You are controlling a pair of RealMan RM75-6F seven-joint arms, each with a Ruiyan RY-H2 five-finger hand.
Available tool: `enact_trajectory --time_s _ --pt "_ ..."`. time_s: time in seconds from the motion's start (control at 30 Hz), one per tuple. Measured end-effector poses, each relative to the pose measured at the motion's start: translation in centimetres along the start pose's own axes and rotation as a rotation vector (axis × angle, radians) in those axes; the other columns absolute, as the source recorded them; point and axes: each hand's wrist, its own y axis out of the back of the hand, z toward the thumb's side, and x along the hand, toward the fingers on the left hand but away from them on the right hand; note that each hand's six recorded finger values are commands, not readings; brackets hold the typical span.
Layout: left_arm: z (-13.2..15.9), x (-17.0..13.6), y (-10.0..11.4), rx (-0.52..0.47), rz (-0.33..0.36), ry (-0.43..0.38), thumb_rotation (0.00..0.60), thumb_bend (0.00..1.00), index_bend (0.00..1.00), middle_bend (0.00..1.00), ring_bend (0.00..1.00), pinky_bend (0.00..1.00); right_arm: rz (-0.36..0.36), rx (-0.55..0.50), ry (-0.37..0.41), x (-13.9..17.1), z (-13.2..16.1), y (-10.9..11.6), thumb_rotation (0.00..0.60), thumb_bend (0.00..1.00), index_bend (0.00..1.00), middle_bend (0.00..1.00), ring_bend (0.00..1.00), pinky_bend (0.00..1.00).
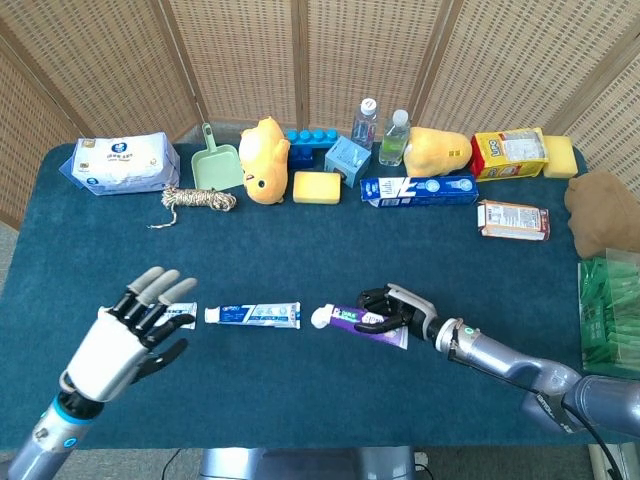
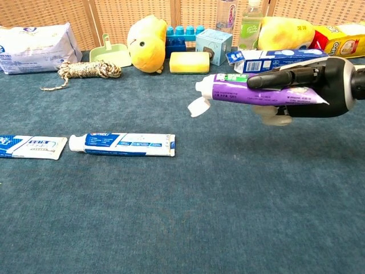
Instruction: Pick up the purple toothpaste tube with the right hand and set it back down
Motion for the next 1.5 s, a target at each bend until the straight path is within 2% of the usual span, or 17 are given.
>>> enact_trajectory --time_s 0.23,0.5,0.63,0.9,1.03,1.17,1.33,1.5 --pt "-2.6 -3.4 0.6 0.023 -0.033 0.144 0.6 0.24 0.37 0.14 0.11 0.14 -0.112 0.055 0.017 -0.3 0.2 2.3 0.6 0.35 0.87 0.77 0.71 0.79" --pt "-4.2 -5.5 0.7 0.037 -0.044 0.226 0.6 0.24 0.37 0.14 0.11 0.14 -0.246 0.14 0.031 -0.2 0.3 5.1 0.6 0.34 0.86 0.75 0.67 0.74" --pt "-4.4 -5.7 0.7 0.036 -0.043 0.242 0.6 0.24 0.37 0.14 0.11 0.14 -0.324 0.177 0.039 0.1 0.2 6.6 0.6 0.34 0.84 0.72 0.64 0.67" --pt "-4.5 -5.8 0.5 0.032 -0.045 0.259 0.6 0.24 0.36 0.13 0.11 0.14 -0.415 0.26 0.051 1.1 -0.2 9.0 0.6 0.33 0.81 0.67 0.59 0.57" --pt "-4.5 -5.7 0.3 0.028 -0.046 0.266 0.6 0.24 0.36 0.13 0.11 0.13 -0.448 0.294 0.053 1.9 -0.6 10.0 0.6 0.32 0.77 0.62 0.54 0.43" --pt "-4.4 -5.7 0.1 0.024 -0.048 0.27 0.6 0.24 0.36 0.13 0.11 0.13 -0.481 0.351 0.044 2.7 -1.1 11.1 0.6 0.3 0.68 0.53 0.44 0.26" --pt "-4.2 -5.7 -0.1 0.017 -0.051 0.271 0.6 0.24 0.35 0.13 0.11 0.13 -0.514 0.404 0.052 3.6 -1.5 11.9 0.6 0.29 0.57 0.43 0.32 0.23" --pt "-4.3 -5.7 -0.2 0.017 -0.051 0.276 0.6 0.24 0.34 0.13 0.11 0.13 -0.564 0.432 0.095 4.7 -1.7 12.5 0.6 0.3 0.52 0.37 0.24 0.23"
